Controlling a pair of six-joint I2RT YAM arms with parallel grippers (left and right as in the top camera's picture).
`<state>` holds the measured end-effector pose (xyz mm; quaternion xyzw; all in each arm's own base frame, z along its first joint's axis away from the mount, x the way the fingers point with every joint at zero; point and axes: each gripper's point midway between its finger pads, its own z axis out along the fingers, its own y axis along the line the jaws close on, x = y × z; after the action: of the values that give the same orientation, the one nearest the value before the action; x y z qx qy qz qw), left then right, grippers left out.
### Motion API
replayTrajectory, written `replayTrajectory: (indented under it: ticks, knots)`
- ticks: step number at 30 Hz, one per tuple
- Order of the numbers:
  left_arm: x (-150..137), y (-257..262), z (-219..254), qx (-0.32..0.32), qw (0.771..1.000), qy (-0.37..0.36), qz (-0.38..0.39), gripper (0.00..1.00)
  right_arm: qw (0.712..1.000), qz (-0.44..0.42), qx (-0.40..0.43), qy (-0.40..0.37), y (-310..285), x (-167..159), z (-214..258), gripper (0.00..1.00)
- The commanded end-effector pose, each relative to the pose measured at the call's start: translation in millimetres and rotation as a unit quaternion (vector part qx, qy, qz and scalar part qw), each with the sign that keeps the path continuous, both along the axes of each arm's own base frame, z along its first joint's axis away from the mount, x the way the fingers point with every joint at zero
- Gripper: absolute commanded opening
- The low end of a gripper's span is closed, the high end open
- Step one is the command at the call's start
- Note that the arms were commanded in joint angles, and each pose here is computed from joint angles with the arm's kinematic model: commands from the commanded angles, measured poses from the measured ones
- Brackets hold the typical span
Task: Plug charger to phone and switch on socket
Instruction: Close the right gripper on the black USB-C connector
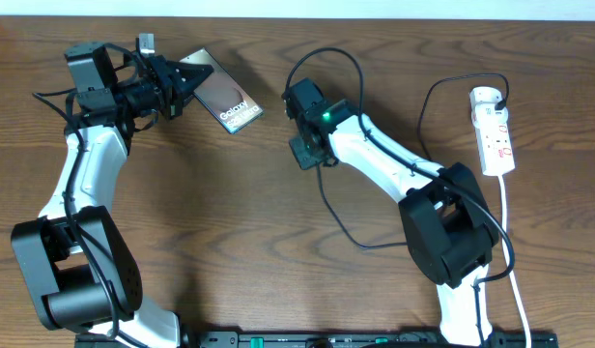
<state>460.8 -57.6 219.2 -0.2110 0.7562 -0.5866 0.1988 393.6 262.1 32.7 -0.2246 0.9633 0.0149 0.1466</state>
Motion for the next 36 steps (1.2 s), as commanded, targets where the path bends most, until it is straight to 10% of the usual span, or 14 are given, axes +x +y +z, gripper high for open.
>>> replayTrajectory:
  ticks: [1, 13, 22, 36]
  knots:
    - [-3, -2, 12, -0.014, 1.0, -0.007, -0.015, 0.07, 0.998, 0.034, -0.043, 0.006, -8, -4, -12, 0.01]
    - [-3, -2, 12, -0.014, 1.0, -0.008, -0.014, 0.07, 0.995, 0.039, -0.051, 0.071, -15, -27, -33, 0.01]
    - [-3, -2, 12, -0.014, 1.0, -0.007, -0.014, 0.07, 0.992, 0.032, -0.051, 0.114, -27, -41, -37, 0.29]
    - [-3, -2, 12, -0.013, 1.0, -0.008, -0.014, 0.07, 0.989, -0.008, -0.027, 0.146, -36, -41, -45, 0.19]
